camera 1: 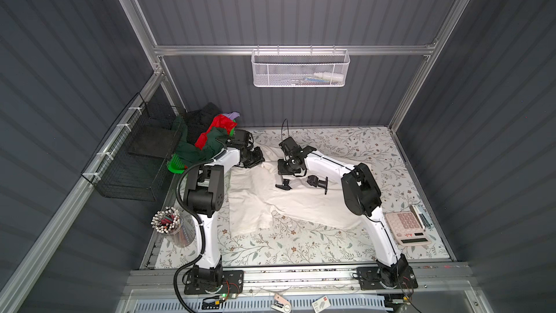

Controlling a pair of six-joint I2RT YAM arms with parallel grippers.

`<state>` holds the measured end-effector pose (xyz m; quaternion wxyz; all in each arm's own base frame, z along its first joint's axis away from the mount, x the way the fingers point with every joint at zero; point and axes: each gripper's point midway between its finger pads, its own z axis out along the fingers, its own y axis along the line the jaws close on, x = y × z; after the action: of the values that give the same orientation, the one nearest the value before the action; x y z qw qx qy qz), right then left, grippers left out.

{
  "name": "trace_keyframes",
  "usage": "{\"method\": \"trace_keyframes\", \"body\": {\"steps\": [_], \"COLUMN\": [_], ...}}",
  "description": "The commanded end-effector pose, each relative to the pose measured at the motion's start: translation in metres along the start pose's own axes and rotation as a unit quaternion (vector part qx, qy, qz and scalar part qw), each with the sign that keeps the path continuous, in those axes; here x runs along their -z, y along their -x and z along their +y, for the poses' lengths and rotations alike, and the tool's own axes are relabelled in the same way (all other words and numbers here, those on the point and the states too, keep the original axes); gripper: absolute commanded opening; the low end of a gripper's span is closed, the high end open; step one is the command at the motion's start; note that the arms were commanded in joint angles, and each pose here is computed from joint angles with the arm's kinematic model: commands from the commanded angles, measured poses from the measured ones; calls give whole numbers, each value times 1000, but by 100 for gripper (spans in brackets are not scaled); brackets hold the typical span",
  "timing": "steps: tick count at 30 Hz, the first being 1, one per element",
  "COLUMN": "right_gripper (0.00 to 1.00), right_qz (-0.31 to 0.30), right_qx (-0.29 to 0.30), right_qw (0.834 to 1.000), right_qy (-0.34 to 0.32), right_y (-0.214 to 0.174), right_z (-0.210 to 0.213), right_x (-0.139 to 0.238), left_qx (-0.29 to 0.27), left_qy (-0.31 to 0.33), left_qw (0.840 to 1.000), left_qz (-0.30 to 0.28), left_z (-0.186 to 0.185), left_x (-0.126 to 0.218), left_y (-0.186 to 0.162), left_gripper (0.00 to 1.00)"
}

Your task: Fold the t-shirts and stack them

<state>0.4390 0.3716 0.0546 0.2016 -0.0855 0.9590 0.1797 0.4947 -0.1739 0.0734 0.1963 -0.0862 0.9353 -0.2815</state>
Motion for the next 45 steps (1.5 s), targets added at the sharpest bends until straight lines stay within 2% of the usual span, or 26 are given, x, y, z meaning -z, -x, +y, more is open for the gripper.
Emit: {"method": "trace_keyframes", "body": {"steps": [1, 11, 15, 16, 17, 18, 20, 22, 25, 26, 31, 32, 36, 45], "right_gripper": [0, 0, 0, 2, 9, 12, 29, 38, 57, 60, 62, 62, 62, 62], "right_qz": [-21, -16, -11, -9, -9, -9, -7, -1, -14, -20, -43, -41, -52, -51], "right_qx": [-5, -5, -3, -4, -4, -3, -10, -23, -43, -50, -92, -98, -118, -144], "right_qw": [1000, 1000, 1000, 1000, 1000, 1000, 1000, 1000, 999, 998, 995, 994, 991, 987], "right_qy": [-13, -24, -21, -23, -23, -21, -13, -7, -12, -15, -20, -25, -35, -50], "right_y": [7, -3, -7, -8, -8, -9, -9, -12, -17, -21, -37, -44, -60, -95], "right_z": [-5, -13, -13, -14, -14, -14, -16, -21, -38, -45, -77, -84, -104, -132], "right_x": [14, 28, 29, 29, 30, 32, 37, 44, 61, 68, 99, 103, 116, 131], "left_qx": [-13, -27, -24, -23, -20, -20, -32, -46, -65, -70, -75, -71, -71, -88], "left_qy": [9, 24, 22, 25, 27, 27, 20, 37, 29, 26, 5, 12, 36, 83], "left_qw": [1000, 999, 999, 999, 999, 999, 999, 998, 997, 997, 997, 996, 994, 991], "left_qz": [-1, 13, 14, 15, 18, 19, 19, 13, 18, 20, 35, 52, 76, 61], "left_z": [-4, -11, -11, -9, -8, -9, -15, -16, -29, -33, -50, -43, -36, -26], "left_x": [21, 49, 50, 50, 49, 48, 48, 47, 42, 38, 18, 9, -10, -27], "left_y": [0, -5, -1, -1, -3, -5, -12, -20, -38, -45, -64, -78, -95, -78], "left_gripper": [15, 19, 16, 20, 26, 27, 35, 43, 48, 48, 43, 41, 39, 39]}}
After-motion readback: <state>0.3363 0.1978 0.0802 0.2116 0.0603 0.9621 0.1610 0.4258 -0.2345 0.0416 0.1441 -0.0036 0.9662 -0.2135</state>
